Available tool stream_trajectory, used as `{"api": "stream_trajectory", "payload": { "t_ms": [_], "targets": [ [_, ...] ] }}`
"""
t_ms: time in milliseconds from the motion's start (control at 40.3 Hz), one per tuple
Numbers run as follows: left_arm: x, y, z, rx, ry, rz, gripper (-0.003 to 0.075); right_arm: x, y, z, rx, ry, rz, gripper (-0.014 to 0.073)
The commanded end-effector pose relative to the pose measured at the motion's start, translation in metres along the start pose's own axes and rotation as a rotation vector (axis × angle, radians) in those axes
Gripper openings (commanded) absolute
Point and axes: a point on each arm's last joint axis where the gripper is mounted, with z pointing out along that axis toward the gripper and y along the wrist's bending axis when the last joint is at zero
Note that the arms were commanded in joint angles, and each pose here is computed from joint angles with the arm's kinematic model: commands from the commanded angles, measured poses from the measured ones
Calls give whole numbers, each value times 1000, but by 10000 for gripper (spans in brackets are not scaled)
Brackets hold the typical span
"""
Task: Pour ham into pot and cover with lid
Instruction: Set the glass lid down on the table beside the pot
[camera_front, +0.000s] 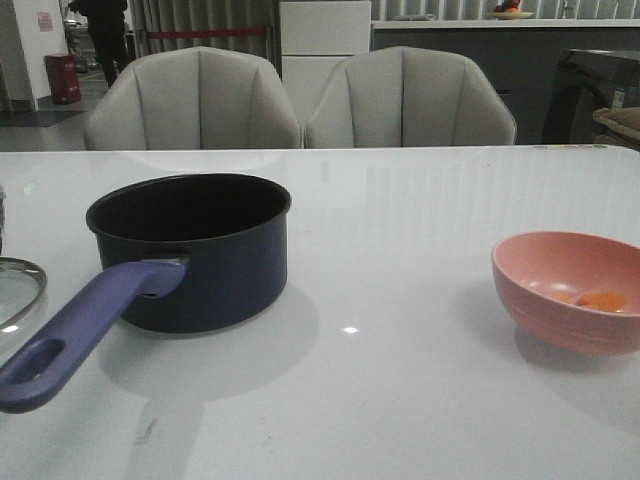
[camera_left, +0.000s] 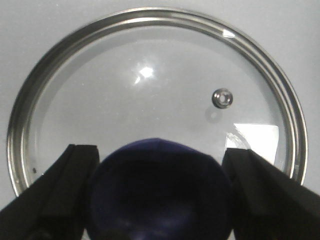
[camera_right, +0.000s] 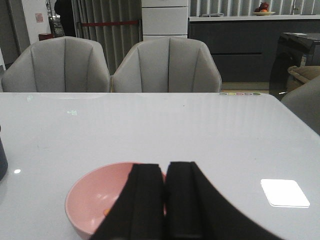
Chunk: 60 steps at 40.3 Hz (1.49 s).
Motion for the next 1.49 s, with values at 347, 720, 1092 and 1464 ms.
{"api": "stream_trajectory", "payload": {
  "t_ms": [347, 720, 1092, 1464],
  "targets": [
    [-5, -5, -22, 15, -56, 22, 517, -5, 0, -1, 0, -87, -12, 159],
    [-4, -5, -23, 17, -36, 23, 651, -5, 0, -1, 0, -87, -12, 159],
    [-3, -7, -86, 12, -190, 32, 650, -5, 0, -1, 0, -87, -12, 159],
    [49, -20, -171, 50, -516, 31, 649, -5, 0, -1, 0, -87, -12, 159]
  ]
}}
